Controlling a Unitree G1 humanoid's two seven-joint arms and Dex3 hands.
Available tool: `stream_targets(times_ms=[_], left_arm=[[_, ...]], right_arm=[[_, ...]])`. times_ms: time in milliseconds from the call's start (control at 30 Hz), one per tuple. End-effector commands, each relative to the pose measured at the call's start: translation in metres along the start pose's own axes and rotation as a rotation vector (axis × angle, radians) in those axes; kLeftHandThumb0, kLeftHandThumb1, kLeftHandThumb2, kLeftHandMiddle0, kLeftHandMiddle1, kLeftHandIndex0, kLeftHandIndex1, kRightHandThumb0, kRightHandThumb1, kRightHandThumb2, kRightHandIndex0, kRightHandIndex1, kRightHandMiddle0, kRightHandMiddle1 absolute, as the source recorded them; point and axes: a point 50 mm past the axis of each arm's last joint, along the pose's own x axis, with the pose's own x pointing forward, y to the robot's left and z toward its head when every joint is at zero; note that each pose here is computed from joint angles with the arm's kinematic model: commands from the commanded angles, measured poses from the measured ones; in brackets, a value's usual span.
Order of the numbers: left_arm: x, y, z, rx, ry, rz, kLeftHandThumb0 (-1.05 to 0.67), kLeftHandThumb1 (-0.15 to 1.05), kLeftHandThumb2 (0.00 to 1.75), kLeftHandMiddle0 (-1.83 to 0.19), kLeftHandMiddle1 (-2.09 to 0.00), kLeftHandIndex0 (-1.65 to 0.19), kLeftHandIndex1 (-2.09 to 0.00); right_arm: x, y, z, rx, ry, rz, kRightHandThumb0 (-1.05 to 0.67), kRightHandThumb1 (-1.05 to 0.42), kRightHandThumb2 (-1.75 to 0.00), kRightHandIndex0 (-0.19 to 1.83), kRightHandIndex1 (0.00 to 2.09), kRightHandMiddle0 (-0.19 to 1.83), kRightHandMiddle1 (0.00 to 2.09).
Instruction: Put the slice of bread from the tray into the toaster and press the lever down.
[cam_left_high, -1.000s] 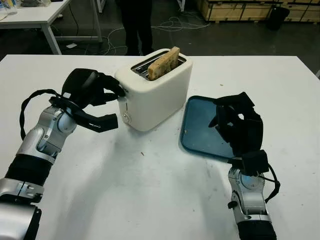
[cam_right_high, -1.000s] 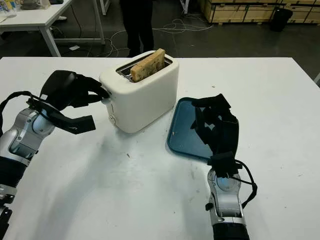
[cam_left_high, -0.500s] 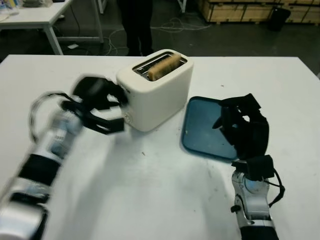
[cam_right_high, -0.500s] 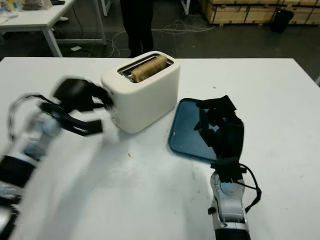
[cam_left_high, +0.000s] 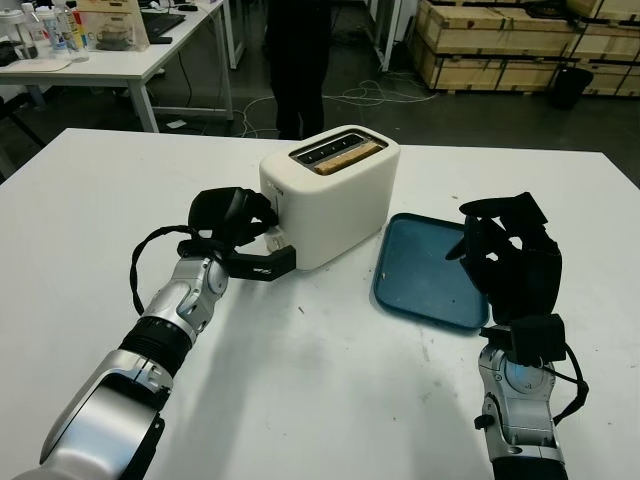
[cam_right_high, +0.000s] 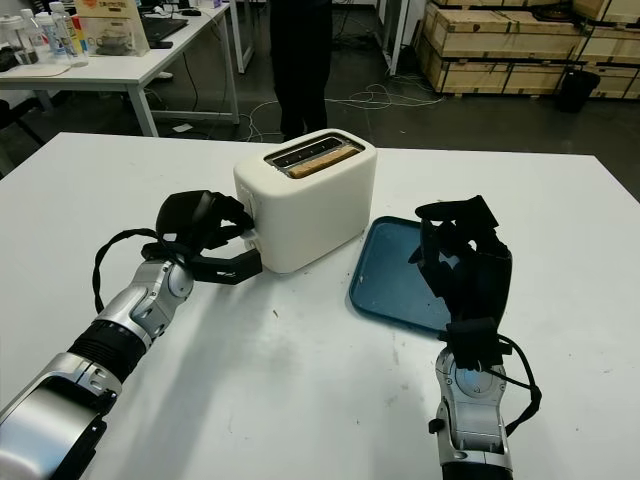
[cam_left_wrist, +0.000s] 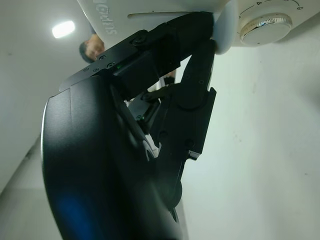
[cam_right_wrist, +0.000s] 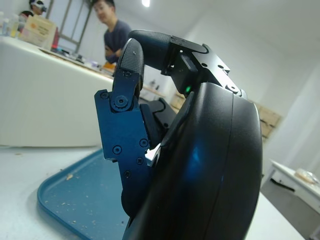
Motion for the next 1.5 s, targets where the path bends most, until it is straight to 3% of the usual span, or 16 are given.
stream_targets(times_ms=[0,67,200,233,267,300,333,367,467,533,633,733,900,1100,1267,1467], left_arm=[[-0.059,-0.103,0.038,-0.016,-0.055,-0.464,-0.12,0.92,0.17,-0.84,-1.13,-1.14,-0.04],[-0.058,-0.097,0.04,-0.024,-0.068,-0.441,-0.13,0.92,0.19,-0.8,-1.29,-1.16,-0.06],[-0.057,-0.077,0.045,-0.074,-0.117,-0.334,-0.13,0.92,0.14,-0.76,-1.41,-1.2,-0.08],[-0.058,-0.07,0.045,-0.095,-0.133,-0.297,-0.12,0.92,0.12,-0.72,-1.57,-1.24,-0.14],[-0.059,-0.059,0.046,-0.118,-0.149,-0.243,-0.13,0.92,0.11,-0.7,-1.67,-1.21,-0.33],[-0.06,-0.047,0.046,-0.158,-0.163,-0.162,-0.13,0.92,0.11,-0.7,-1.71,-1.06,-0.68],[-0.062,-0.034,0.044,-0.194,-0.176,-0.071,-0.13,0.92,0.11,-0.71,-1.72,-0.94,-0.9],[-0.064,-0.025,0.043,-0.222,-0.185,0.001,-0.13,0.92,0.13,-0.73,-1.67,-0.86,-0.98],[-0.07,0.008,0.035,-0.391,-0.178,0.215,-0.16,0.92,0.26,-0.74,-1.5,-0.72,-0.91],[-0.073,0.029,0.029,-0.494,-0.162,0.322,-0.22,0.92,0.34,-0.73,-1.47,-0.72,-0.8],[-0.075,0.056,0.019,-0.58,-0.154,0.438,-0.28,0.92,0.4,-0.69,-1.68,-0.79,-0.72],[-0.075,0.07,0.011,-0.647,-0.122,0.465,-0.34,0.92,0.39,-0.8,-1.74,-0.8,-0.77],[-0.077,0.087,0.007,-0.757,-0.085,0.484,-0.4,0.92,0.3,-0.66,-1.7,-0.74,-0.81],[-0.084,0.098,0.011,-0.881,-0.113,0.539,-0.35,0.92,0.24,-0.63,-1.55,-0.7,-0.81],[-0.091,0.093,0.013,-0.919,-0.06,0.55,-0.36,0.92,0.29,-0.53,-1.58,-0.64,-0.85],[-0.1,0.076,0.01,-0.946,0.041,0.535,-0.39,0.92,0.3,-0.47,-1.63,-0.6,-0.97]], right_arm=[[0.007,0.0,0.002,-0.026,-0.013,0.004,-0.46,-0.92,-0.41,0.82,1.75,0.55,1.66],[0.007,0.001,0.002,-0.02,-0.014,0.004,-0.47,-0.92,-0.4,0.83,1.75,0.57,1.65],[0.006,0.004,0.003,0.011,-0.011,0.01,-0.48,-0.92,-0.38,0.83,1.75,0.58,1.63],[0.006,0.005,0.003,0.013,-0.014,0.013,-0.48,-0.92,-0.38,0.83,1.75,0.58,1.64],[0.006,0.005,0.004,0.011,-0.017,0.015,-0.48,-0.92,-0.38,0.83,1.75,0.58,1.64],[0.006,0.005,0.003,0.006,-0.02,0.017,-0.48,-0.92,-0.38,0.83,1.75,0.58,1.64],[0.006,0.005,0.003,0.0,-0.021,0.018,-0.49,-0.92,-0.38,0.83,1.75,0.58,1.63],[0.006,0.005,0.003,-0.004,-0.021,0.018,-0.49,-0.92,-0.38,0.83,1.75,0.58,1.63],[0.006,0.005,0.001,-0.012,-0.016,0.023,-0.49,-0.92,-0.39,0.83,1.75,0.57,1.64],[0.006,0.006,0.0,-0.015,-0.01,0.031,-0.49,-0.92,-0.39,0.84,1.75,0.55,1.66],[0.007,0.007,-0.001,-0.016,0.001,0.049,-0.48,-0.92,-0.4,0.84,1.75,0.53,1.68],[0.008,0.008,-0.003,-0.021,0.018,0.062,-0.48,-0.92,-0.41,0.83,1.75,0.53,1.66],[0.014,0.009,-0.01,-0.018,0.075,0.058,-0.48,-0.92,-0.39,0.8,1.75,0.55,1.6],[0.024,0.011,-0.017,0.02,0.134,0.035,-0.49,-0.92,-0.37,0.82,1.75,0.57,1.61],[0.031,0.014,-0.017,0.002,0.125,0.034,-0.53,-0.92,-0.36,0.82,1.75,0.56,1.62],[0.037,0.014,-0.014,-0.018,0.089,0.013,-0.51,-0.92,-0.35,0.83,1.75,0.63,1.45]])
